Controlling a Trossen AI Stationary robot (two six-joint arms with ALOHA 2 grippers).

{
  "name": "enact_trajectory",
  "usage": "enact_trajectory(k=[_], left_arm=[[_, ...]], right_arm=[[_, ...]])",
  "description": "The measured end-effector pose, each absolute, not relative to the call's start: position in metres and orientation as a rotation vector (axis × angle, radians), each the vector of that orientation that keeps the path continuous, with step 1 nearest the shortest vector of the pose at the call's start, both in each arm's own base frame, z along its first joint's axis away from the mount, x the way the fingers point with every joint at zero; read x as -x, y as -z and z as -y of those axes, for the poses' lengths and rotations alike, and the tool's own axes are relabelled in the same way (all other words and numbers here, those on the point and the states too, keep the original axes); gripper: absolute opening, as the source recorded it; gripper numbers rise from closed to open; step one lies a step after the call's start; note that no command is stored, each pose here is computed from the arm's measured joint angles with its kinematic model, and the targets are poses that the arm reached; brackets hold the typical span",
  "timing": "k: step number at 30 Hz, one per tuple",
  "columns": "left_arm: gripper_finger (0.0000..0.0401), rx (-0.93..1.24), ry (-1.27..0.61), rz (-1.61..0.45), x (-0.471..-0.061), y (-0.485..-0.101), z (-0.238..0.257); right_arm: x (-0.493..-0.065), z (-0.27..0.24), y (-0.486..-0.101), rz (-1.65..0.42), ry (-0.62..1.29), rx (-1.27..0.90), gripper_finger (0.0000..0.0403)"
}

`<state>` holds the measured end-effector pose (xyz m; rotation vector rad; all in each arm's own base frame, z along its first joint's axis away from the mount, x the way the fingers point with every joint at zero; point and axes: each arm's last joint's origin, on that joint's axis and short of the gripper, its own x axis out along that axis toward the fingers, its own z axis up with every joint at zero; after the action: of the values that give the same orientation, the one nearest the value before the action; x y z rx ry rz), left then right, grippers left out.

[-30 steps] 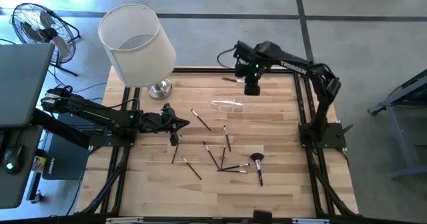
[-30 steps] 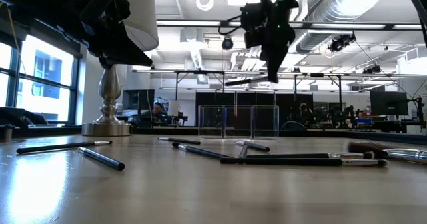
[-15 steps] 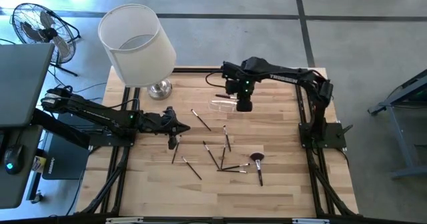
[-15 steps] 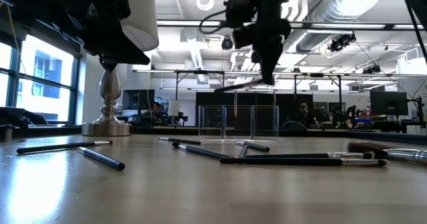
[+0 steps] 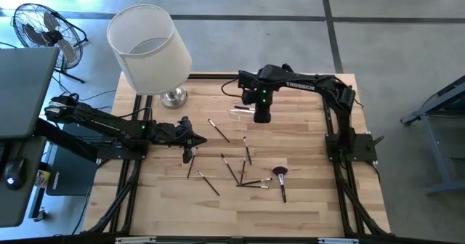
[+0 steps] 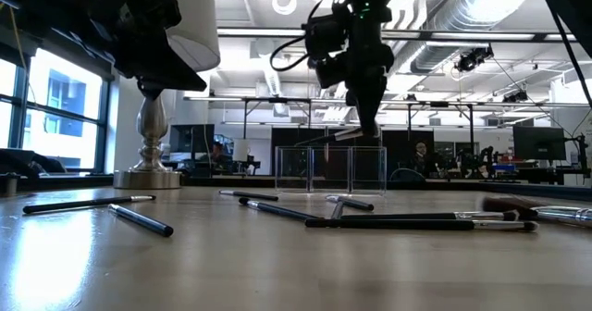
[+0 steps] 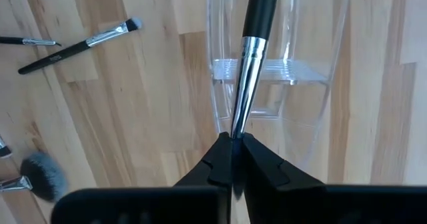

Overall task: Put items in baskets/containers
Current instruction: Put the foundation brush into the transparent organizer

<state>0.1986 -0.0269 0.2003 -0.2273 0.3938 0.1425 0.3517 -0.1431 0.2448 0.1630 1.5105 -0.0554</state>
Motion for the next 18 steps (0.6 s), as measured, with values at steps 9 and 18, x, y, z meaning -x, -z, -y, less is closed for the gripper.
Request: enact_trajectory(k=[9,18], left_arm=[[0.0000,0.226,-0.146,-0.395,-0.1985,-0.2002,0.0268],[0.0000,0.225,-0.150,-0.395,-0.1985,-0.2001,0.0266]], right_arm=[[-0.3529,0.1436,-0.2451,-1.497,0.061,-0.159,0.0019],[-0.3538,0.1431,-0.2455,-1.480,0.053,-0.192,0.0032]])
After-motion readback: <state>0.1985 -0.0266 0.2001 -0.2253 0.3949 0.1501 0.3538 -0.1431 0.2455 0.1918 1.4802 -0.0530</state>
